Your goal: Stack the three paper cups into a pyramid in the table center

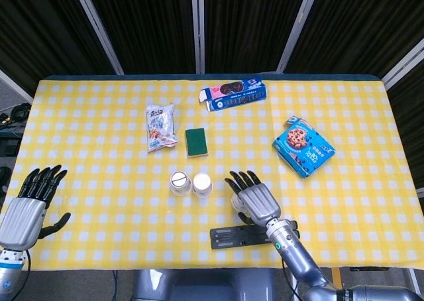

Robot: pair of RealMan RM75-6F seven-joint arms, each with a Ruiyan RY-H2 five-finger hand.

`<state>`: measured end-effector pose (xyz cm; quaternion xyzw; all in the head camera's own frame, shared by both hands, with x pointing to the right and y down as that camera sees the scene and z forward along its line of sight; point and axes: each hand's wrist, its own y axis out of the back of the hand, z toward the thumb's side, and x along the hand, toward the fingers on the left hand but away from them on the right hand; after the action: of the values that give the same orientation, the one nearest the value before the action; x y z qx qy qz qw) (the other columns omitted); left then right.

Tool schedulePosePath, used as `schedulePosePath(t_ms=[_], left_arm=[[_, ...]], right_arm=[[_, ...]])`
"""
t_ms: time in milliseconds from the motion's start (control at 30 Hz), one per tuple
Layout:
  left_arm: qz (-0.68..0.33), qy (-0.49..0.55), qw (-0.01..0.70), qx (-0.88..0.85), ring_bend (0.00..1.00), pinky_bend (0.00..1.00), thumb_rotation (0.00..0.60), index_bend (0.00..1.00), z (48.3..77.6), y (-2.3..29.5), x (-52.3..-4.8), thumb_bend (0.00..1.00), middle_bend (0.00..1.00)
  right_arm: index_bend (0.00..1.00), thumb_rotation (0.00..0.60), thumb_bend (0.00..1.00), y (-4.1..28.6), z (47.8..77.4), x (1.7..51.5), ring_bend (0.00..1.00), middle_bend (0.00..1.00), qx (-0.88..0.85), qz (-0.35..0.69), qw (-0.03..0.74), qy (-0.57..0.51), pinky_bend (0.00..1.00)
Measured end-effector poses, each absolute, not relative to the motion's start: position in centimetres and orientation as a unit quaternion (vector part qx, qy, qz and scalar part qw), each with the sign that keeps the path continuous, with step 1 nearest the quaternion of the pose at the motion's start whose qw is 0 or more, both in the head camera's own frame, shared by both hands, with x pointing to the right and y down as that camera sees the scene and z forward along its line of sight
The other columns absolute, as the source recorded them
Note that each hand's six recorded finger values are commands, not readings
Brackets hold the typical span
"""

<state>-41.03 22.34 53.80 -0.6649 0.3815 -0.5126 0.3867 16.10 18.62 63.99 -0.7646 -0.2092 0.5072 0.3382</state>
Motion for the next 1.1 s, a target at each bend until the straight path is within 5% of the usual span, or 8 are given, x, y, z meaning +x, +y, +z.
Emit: schedulePosePath(t_ms=[733, 1100], left_arm=[[-0.515, 0.375, 0.383, -0.669, 0.00, 0.00, 0.600, 0.00, 54.0, 22.4, -40.7, 0.28, 0.00], [-0.517, 0.370, 0.382, -0.671, 0.00, 0.00, 0.600, 0.00, 54.2, 22.4, -40.6, 0.28, 0.00]], right_arm=[[0.36, 0.600, 0.33, 19.2, 65.7, 17.9, 0.00, 0.05, -0.740, 0.549, 0.340, -0.189, 0.00], [0.40, 0.600, 0.34, 18.5, 65.0, 17.2, 0.00, 0.08, -0.743, 0.534, 0.345, -0.209, 0.00]])
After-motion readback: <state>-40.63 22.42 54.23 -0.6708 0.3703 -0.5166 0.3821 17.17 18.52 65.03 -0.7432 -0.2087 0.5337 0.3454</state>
